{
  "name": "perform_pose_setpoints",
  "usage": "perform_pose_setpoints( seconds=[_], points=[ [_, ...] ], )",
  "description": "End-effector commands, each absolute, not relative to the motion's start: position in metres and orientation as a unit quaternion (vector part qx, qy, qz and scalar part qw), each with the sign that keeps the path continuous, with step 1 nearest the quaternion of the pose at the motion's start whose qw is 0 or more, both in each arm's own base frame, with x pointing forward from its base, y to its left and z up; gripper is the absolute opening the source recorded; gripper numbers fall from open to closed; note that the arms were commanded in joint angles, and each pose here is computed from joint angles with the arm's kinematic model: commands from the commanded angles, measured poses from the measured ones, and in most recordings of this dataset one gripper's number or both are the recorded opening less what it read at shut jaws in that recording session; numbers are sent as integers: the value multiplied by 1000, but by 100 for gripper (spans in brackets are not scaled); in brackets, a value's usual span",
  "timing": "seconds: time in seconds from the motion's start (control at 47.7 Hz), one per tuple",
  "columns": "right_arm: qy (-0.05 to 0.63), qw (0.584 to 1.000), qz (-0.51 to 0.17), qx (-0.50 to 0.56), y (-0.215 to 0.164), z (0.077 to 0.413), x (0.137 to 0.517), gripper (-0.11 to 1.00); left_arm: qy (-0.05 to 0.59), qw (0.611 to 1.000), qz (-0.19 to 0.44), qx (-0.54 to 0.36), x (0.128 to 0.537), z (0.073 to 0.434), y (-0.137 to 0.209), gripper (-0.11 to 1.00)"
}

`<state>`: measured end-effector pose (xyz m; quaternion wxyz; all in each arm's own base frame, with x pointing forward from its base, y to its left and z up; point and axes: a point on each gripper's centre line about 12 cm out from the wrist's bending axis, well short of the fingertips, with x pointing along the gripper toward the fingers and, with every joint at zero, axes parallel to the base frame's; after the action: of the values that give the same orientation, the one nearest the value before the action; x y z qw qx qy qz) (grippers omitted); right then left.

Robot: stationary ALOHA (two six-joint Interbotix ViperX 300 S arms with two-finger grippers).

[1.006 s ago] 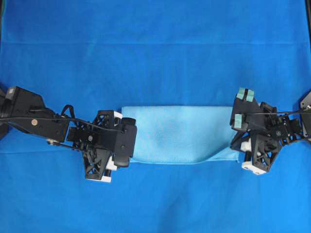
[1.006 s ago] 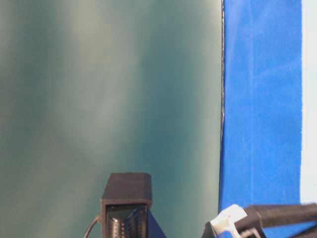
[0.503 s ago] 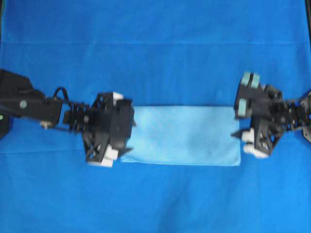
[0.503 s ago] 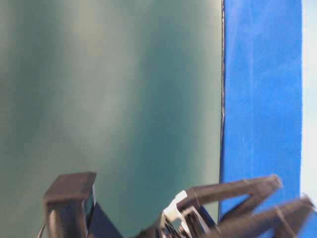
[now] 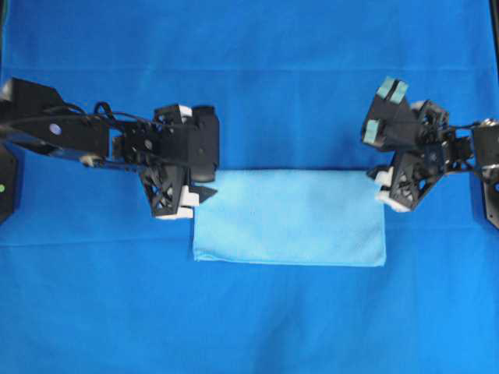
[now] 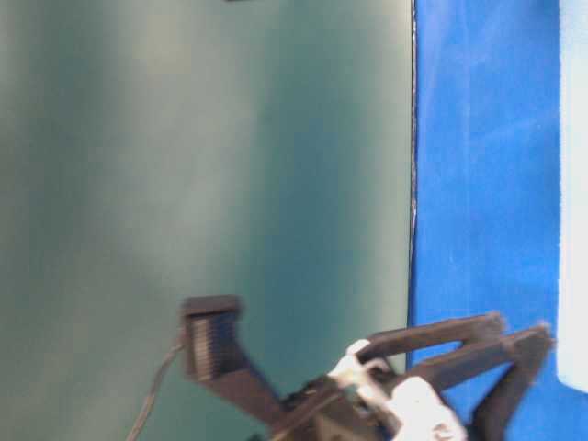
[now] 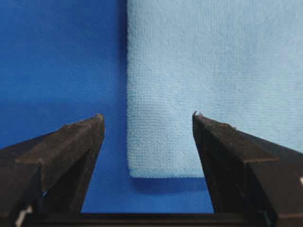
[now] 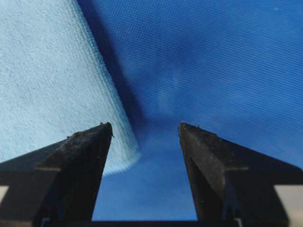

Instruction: Fold the light blue towel.

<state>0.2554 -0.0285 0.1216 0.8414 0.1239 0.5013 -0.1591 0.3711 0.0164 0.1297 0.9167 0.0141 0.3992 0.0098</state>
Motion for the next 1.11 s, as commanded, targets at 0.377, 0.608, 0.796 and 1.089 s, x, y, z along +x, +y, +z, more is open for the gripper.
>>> perform_pose_setpoints(
  seconds=[0.377, 0.608, 0.796, 1.089],
  points=[
    [514, 831, -163, 134, -35, 100, 264, 61, 425, 905, 33, 2, 365, 97, 35, 70],
    [515, 831, -162, 132, -35, 99, 264, 59, 423, 905, 32, 4, 367, 99, 36, 64],
    [512, 835, -157, 127, -34, 100, 264, 20, 444, 895, 11, 32, 364, 96, 30, 25],
    [503, 840, -156, 133, -34, 103, 266, 1, 460, 887, 10, 30, 367, 102, 30, 2]
  ],
)
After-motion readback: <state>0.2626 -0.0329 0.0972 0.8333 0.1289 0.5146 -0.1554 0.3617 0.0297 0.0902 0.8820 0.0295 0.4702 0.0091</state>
